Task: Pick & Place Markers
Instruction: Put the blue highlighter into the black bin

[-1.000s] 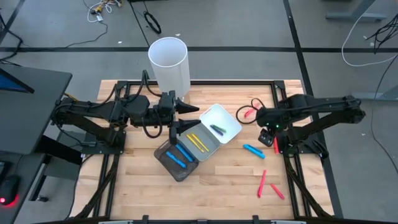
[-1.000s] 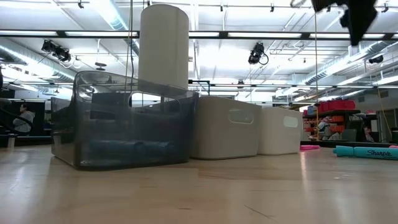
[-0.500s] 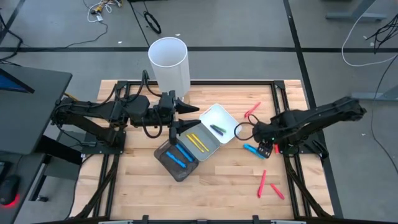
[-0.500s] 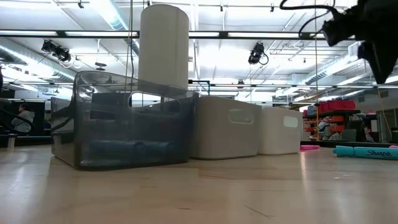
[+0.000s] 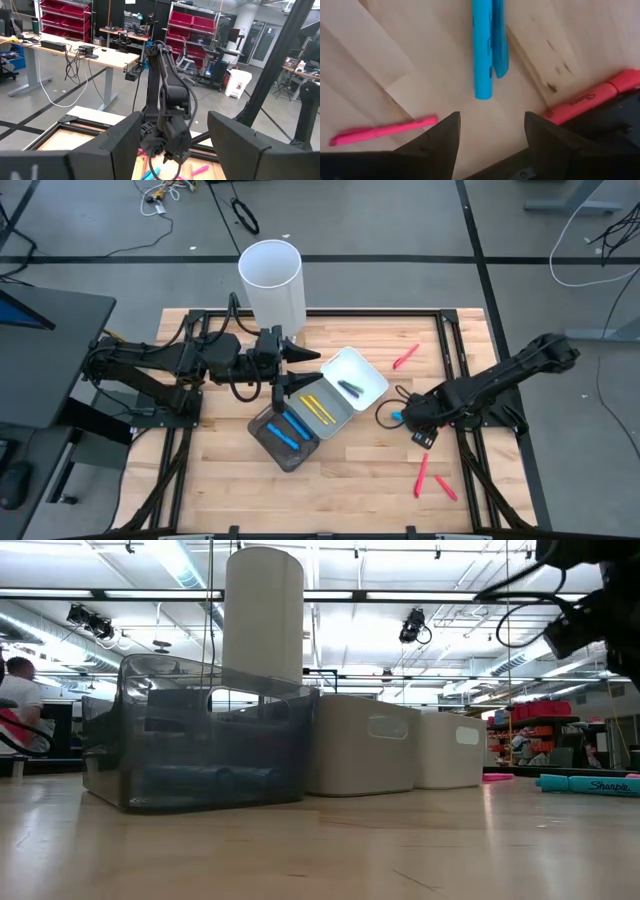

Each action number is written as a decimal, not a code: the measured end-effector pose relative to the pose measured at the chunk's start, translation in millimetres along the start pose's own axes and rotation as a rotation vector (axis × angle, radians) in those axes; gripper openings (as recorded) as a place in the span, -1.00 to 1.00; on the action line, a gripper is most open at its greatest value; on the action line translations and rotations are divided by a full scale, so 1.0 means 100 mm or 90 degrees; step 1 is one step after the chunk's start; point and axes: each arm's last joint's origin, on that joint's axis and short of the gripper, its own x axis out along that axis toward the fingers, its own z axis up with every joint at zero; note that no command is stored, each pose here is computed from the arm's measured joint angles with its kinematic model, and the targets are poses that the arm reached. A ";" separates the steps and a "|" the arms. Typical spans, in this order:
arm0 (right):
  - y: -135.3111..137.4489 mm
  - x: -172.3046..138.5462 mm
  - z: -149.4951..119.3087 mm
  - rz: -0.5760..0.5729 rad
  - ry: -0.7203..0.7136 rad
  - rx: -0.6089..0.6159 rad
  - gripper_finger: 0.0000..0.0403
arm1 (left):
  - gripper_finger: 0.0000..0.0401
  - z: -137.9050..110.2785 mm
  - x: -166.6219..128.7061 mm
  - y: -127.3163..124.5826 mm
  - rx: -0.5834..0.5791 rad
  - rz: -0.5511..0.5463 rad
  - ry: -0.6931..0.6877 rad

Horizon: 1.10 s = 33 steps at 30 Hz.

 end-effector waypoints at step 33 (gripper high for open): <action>0.13 0.61 0.11 -0.005 0.007 -0.044 0.10 | 0.18 -0.03 0.00 0.01 0.005 0.004 0.017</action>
